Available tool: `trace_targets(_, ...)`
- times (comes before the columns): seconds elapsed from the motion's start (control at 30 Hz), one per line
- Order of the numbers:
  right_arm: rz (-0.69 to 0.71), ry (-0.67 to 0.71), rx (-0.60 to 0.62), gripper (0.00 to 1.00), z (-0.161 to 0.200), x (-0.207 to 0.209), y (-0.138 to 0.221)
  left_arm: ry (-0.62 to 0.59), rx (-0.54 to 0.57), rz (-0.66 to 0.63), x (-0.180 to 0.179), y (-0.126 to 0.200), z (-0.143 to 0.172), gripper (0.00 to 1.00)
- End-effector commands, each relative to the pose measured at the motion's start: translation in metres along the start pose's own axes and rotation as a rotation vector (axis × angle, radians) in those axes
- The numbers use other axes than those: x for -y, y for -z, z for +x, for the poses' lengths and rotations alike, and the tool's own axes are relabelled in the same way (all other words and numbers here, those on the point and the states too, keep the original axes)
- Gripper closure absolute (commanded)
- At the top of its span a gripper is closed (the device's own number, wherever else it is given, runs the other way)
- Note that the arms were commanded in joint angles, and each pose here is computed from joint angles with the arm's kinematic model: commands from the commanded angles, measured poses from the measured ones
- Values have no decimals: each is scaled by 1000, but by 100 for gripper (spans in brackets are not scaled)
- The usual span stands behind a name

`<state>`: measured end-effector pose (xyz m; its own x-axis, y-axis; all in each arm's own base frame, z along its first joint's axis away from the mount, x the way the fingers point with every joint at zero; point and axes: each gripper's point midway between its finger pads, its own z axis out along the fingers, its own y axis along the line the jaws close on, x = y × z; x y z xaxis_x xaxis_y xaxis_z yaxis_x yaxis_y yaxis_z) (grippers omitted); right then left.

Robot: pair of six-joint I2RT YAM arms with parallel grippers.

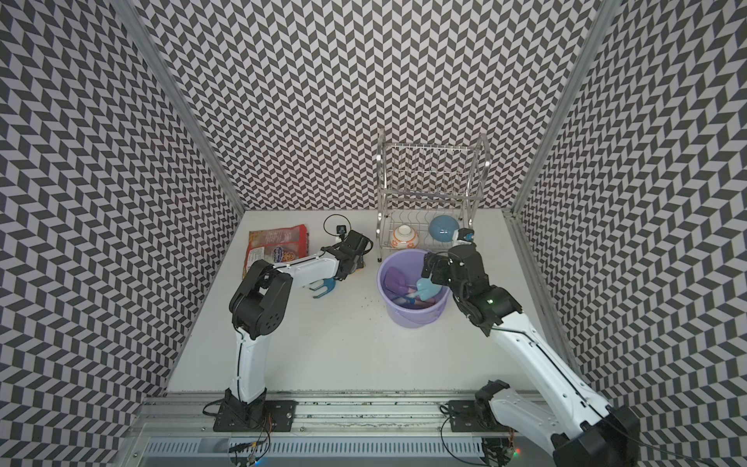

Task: Organize the gardening tools
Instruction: Pick up the gardening tool from the center of the board.

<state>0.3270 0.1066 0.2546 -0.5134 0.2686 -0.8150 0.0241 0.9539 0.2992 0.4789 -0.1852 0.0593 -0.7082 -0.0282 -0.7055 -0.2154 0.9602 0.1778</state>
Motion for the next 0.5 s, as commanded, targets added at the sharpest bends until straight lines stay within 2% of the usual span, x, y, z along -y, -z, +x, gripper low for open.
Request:
trace_targets(0.0,-4,-3,123,0,-38,-5,20,-59,-27,-25,0,2,13,1)
trace_targets(0.27,-15,-4,225,0,-65,-7,40,-126,-41,-36,-12,31,32,0)
trace_targets(0.47,-38,-8,218,0,-62,-11,36,-177,-88,-36,-32,55,65,0)
